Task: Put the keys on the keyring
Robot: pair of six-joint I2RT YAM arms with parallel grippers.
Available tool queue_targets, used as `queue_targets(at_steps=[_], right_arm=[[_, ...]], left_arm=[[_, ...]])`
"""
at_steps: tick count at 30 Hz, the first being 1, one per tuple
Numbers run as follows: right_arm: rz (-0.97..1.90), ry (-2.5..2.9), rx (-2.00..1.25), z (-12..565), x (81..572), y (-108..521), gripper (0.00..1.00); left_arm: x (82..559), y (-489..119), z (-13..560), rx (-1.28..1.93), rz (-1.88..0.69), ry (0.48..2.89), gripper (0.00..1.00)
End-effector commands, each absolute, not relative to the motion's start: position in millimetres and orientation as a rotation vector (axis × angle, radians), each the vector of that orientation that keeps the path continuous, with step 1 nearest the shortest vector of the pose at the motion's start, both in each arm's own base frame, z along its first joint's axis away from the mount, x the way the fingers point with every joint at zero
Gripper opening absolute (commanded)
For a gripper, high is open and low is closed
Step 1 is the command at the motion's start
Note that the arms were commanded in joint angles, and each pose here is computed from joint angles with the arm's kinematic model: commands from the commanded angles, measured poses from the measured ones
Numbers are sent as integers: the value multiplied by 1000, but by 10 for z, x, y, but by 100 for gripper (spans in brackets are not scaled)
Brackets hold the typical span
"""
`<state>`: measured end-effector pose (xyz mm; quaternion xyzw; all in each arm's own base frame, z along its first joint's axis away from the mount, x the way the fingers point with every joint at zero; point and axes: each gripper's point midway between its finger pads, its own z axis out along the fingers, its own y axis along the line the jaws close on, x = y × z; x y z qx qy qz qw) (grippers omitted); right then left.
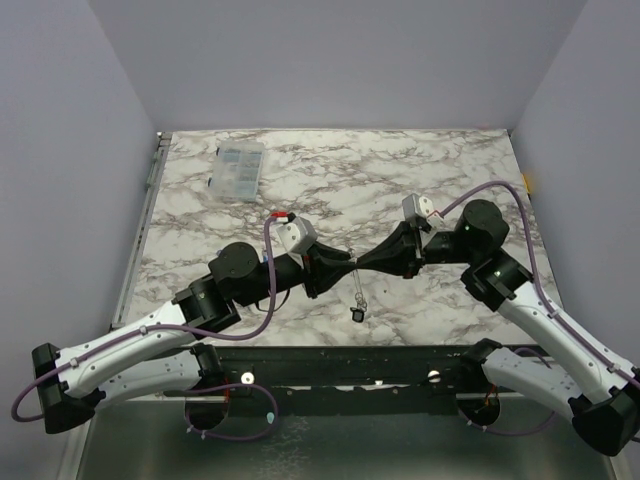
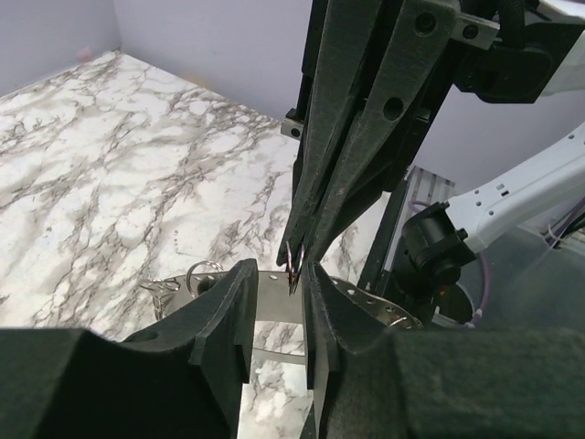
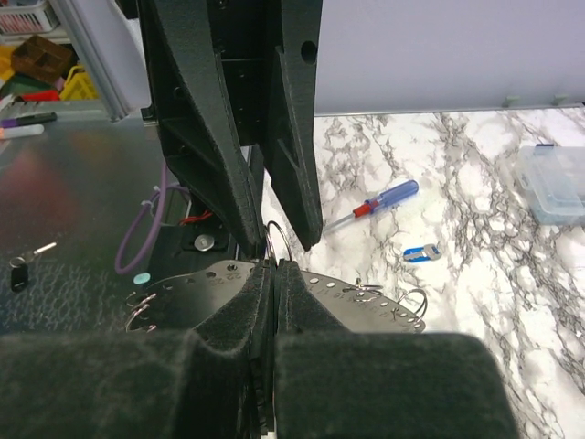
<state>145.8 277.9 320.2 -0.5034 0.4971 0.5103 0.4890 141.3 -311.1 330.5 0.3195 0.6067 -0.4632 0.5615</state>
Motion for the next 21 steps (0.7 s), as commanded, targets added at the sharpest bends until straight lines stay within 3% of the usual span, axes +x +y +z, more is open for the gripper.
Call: queue_targets(at_steps=[1, 12, 21], right_arm=[[1156, 1141, -1229, 3412, 1470, 2743, 1], [1133, 1169, -1255, 3388, 1450, 2708, 1], [1072, 1207, -1313, 3342, 1426, 2632, 1]], left_arm=[[1431, -3051, 3335, 789, -1032, 1452, 34], [1371, -2917, 3358, 920, -934, 1503, 62], [1357, -2916, 3416, 1094, -839, 1543, 62]])
